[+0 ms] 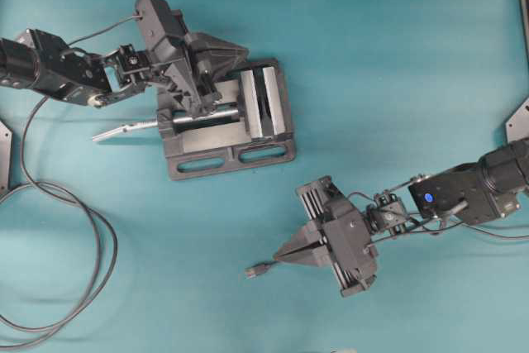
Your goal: Insert the USB cable into the fixed female connector.
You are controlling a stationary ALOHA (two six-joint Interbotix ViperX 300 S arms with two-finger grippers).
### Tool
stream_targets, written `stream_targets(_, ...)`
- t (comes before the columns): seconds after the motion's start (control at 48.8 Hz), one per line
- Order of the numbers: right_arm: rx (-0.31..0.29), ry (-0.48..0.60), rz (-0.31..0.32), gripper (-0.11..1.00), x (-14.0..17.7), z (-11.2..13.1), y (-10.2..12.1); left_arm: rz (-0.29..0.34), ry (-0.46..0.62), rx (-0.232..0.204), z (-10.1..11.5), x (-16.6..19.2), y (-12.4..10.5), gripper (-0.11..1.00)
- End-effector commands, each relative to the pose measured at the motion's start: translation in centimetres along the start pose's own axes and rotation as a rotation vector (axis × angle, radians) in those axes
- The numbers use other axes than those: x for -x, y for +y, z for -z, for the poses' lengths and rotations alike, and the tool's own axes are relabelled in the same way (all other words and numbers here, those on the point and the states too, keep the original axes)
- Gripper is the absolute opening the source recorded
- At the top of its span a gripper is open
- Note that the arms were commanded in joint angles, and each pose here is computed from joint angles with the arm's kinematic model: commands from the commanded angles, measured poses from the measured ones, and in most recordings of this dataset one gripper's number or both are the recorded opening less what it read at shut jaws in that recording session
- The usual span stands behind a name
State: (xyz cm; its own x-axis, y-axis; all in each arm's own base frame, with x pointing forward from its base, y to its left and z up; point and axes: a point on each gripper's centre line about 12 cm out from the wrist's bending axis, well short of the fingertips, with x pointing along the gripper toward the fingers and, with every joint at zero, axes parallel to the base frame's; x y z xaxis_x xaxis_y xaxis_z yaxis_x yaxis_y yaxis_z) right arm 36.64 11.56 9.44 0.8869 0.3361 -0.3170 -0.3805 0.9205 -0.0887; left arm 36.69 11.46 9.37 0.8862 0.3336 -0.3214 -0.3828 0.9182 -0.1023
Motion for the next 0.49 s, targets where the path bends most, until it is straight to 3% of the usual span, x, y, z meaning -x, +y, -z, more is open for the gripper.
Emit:
stream_targets(0.0, 0.001, -0.031, -0.002, -0.01, -0.4, -1.0, 0.1, 0.048, -0.048, -0.020, -1.6, 0.2, -1.4, 0.01)
stream_targets(0.123, 0.001, -0.023, -0.003, -0.01, -0.5, -1.1, 0.1, 0.061, -0.031, -0.025, -1.5, 0.6, -1.9, 0.14)
stream_targets(0.287, -0.006, 0.003, -0.006, -0.01, -0.8, -1.1, 0.1, 0.075, -0.010, -0.032, -1.4, 1.5, -2.5, 0.07)
stream_targets(0.471, -0.065, 0.011, -0.005, -0.01, -1.1, -1.3, 0.1, 0.133, -0.057, -0.029, -3.1, 3.5, -4.4, 0.08)
